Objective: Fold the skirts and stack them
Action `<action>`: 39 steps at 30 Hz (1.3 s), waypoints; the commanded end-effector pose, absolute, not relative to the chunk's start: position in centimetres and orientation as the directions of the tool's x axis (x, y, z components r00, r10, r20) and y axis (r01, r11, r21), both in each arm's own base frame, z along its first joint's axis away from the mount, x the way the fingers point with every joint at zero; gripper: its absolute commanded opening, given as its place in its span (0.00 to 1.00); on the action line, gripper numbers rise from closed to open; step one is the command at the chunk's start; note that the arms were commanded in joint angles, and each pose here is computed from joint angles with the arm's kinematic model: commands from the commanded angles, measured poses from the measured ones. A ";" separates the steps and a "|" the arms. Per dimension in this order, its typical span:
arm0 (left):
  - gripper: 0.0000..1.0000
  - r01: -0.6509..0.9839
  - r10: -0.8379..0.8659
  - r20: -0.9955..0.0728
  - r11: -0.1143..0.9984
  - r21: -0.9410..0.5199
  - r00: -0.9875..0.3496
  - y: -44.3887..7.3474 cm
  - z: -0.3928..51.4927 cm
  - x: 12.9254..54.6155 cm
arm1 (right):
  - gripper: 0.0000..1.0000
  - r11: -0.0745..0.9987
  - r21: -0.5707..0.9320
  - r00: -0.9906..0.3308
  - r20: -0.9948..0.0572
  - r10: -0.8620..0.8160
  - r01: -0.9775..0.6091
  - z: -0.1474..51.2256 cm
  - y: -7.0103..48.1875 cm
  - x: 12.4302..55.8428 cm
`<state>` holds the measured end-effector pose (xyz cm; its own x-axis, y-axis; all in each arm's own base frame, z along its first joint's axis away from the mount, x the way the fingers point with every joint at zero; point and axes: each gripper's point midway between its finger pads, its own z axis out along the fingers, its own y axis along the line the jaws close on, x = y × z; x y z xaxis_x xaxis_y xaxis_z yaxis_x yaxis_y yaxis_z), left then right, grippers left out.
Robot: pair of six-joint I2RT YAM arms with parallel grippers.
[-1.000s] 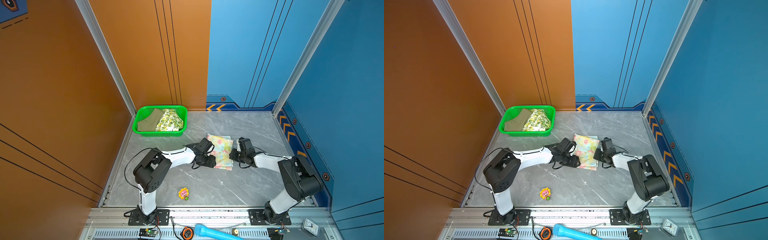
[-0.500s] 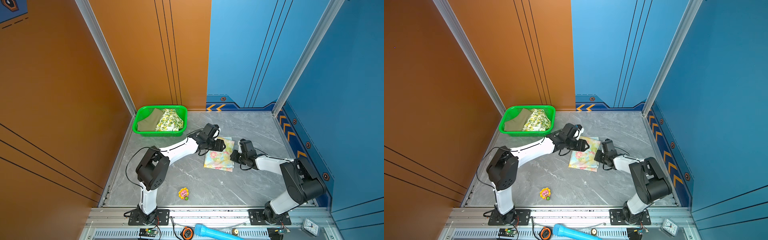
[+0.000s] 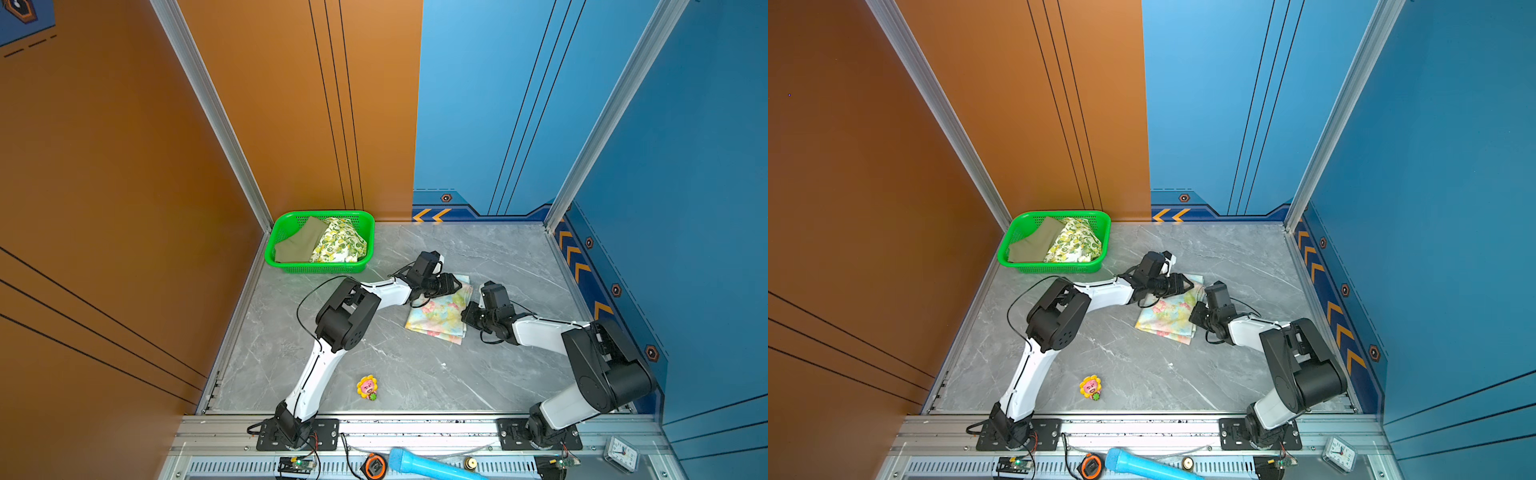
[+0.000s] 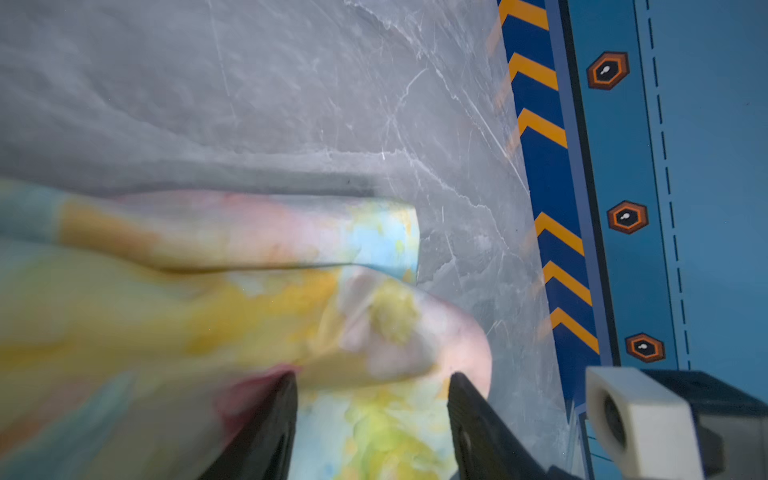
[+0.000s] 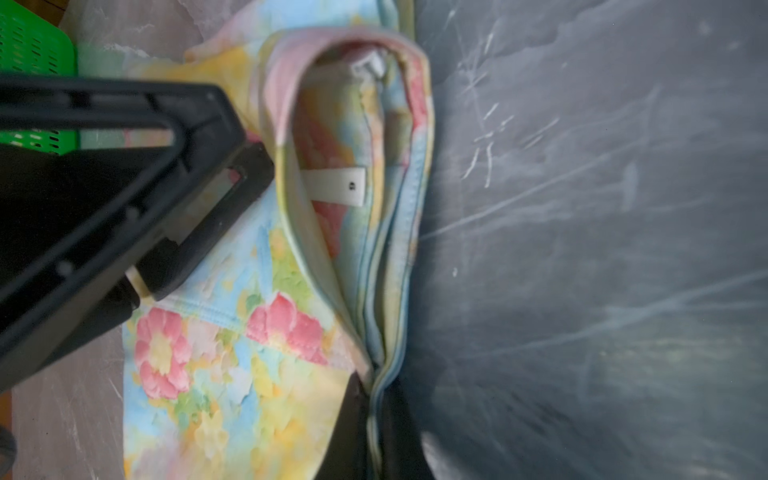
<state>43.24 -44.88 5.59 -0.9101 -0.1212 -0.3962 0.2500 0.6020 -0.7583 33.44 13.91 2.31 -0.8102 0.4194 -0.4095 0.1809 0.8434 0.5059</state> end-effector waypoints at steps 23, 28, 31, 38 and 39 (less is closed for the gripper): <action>0.84 0.351 -0.149 -0.577 0.664 -0.660 -0.803 -32.8 18.7 39.6 | 0.00 0.447 0.635 -0.439 -0.183 0.880 0.630 1.4 4.4 36.8; 0.85 0.327 -0.147 -0.581 0.705 -0.629 -0.800 -30.4 18.0 37.7 | 0.00 0.293 0.666 -0.191 -0.224 0.956 0.686 4.2 -1.9 39.6; 0.85 0.312 -0.143 -0.573 0.720 -0.619 -0.807 -29.7 17.3 36.8 | 0.00 0.190 0.690 -0.047 -0.221 0.974 0.698 5.4 -5.4 41.4; 0.85 0.285 -0.139 -0.558 0.744 -0.604 -0.818 -28.3 16.5 36.0 | 0.00 0.022 0.735 0.198 -0.210 0.957 0.677 6.5 -9.5 45.2; 0.85 0.282 -0.139 -0.554 0.746 -0.604 -0.821 -28.1 16.4 35.9 | 0.00 -0.013 0.744 0.239 -0.198 0.951 0.668 6.4 -10.0 45.4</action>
